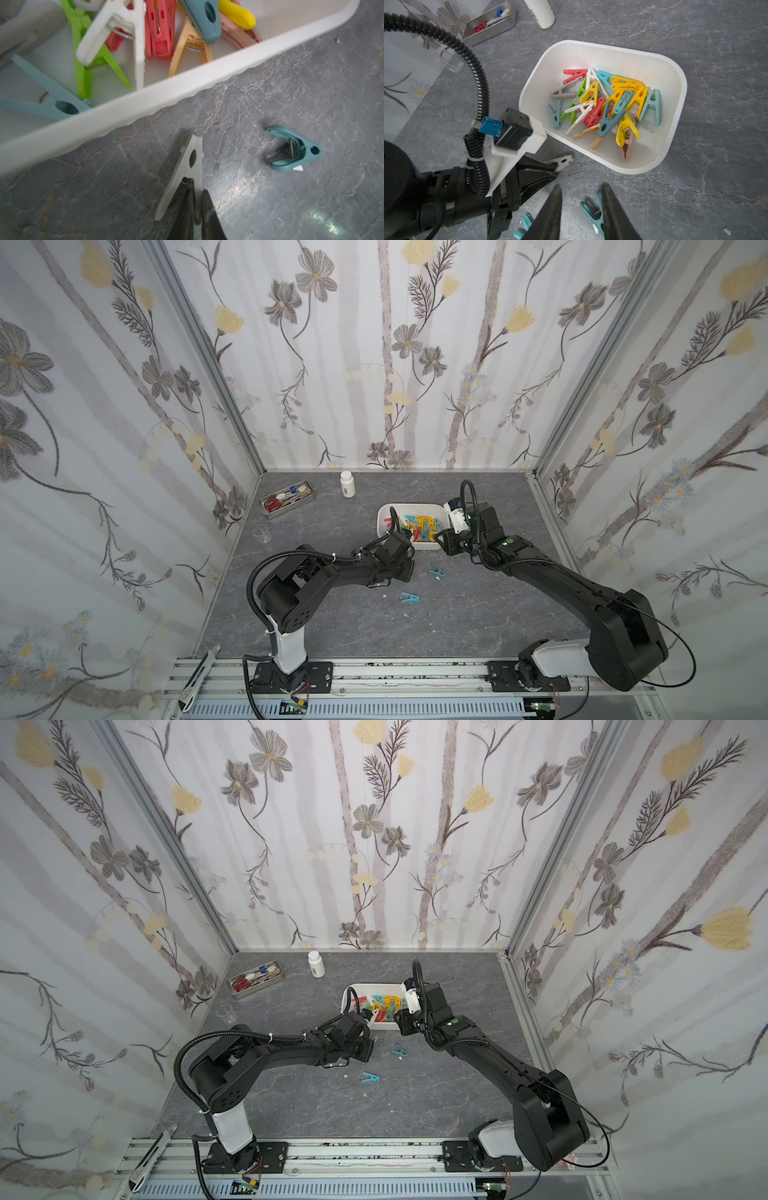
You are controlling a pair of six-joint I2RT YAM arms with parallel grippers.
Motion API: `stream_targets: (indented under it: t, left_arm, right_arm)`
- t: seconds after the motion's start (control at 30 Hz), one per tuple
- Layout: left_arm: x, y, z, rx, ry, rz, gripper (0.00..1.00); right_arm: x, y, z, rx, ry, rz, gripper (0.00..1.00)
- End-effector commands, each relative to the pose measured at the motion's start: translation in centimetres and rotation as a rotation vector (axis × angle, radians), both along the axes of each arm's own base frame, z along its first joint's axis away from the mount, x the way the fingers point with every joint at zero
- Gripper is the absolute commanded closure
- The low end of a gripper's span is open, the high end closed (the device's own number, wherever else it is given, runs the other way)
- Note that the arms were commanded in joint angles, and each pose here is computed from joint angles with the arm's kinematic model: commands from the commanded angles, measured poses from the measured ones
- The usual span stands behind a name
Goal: Put the clothespins into the storage box
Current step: Pick up the clothespin from the center of the board.
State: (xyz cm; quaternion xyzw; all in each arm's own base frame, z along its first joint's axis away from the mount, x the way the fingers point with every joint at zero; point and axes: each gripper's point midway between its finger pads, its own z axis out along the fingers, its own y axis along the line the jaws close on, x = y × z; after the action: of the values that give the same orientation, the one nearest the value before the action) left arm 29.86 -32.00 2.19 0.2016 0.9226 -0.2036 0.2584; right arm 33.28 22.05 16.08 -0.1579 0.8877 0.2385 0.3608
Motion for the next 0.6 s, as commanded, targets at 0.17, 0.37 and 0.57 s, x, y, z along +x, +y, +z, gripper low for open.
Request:
stream_targets:
  t: [0.17,0.37,0.57]
  left_arm:
    - [-0.5,0.1,1.9,-0.055,-0.009,0.010,0.99]
    - [-1.5,-0.2,4.3,-0.149,0.003,0.010,1.00]
    - [-3.0,0.2,6.3,-0.235,0.025,0.020,1.00]
  right_arm:
    - [0.0,0.1,0.9,0.022,-0.029,-0.002,0.66]
    - [-0.3,-0.1,1.3,0.033,-0.037,-0.008,0.66]
    - [-0.7,-0.3,1.4,0.033,-0.031,-0.010,0.67]
